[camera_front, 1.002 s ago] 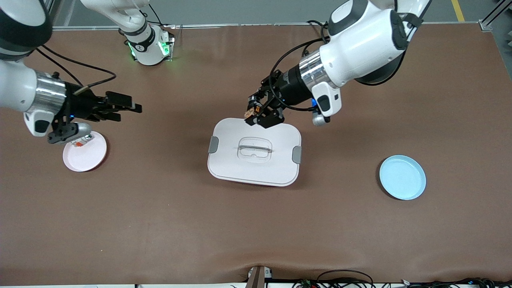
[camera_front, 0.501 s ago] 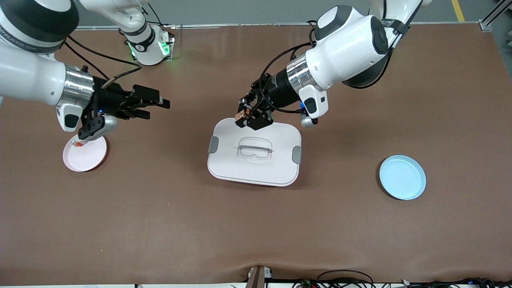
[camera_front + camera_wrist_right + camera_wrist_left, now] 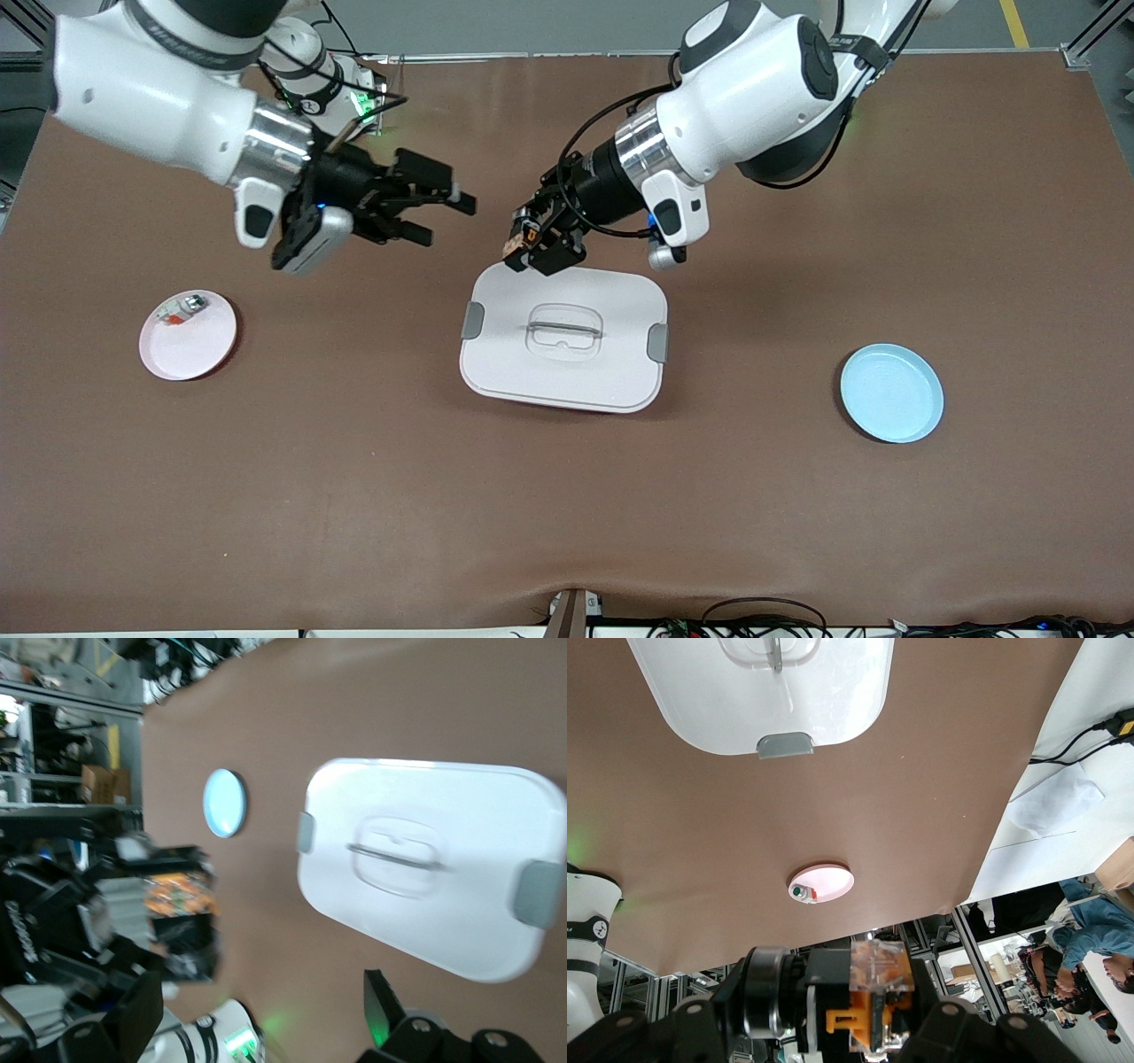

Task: Transfer orange switch to right arm and place
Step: 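Bring the right gripper to the switch held by the left gripper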

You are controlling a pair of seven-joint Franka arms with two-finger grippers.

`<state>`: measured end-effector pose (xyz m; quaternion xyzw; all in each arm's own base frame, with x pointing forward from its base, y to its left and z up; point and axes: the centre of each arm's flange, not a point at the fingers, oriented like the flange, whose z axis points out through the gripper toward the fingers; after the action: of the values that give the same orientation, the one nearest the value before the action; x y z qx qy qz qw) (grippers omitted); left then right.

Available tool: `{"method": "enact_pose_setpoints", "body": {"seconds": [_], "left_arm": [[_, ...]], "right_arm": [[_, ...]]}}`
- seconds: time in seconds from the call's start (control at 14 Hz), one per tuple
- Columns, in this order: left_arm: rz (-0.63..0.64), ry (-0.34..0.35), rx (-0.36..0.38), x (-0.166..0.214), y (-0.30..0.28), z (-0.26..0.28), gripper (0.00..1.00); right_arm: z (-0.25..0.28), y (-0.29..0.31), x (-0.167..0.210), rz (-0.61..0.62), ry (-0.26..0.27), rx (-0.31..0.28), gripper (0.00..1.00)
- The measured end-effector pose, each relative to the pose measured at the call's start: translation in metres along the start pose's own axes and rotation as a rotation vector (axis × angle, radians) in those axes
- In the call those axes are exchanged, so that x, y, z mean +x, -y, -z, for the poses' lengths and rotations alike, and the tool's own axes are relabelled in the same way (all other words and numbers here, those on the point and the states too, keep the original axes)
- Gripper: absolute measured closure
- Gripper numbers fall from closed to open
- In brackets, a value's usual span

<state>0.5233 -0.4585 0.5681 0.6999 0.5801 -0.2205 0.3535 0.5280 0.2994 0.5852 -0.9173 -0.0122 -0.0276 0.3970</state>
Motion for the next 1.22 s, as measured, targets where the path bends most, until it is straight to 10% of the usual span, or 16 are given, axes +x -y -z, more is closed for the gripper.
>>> {"method": "enact_pose_setpoints", "body": {"seconds": [1.22], "left_arm": [[-0.012,0.001,-0.002,-0.006,0.003,-0.002,0.28]], "right_arm": [[-0.035,0.013,-0.011,0.009,-0.092,0.007,0.0]]}}
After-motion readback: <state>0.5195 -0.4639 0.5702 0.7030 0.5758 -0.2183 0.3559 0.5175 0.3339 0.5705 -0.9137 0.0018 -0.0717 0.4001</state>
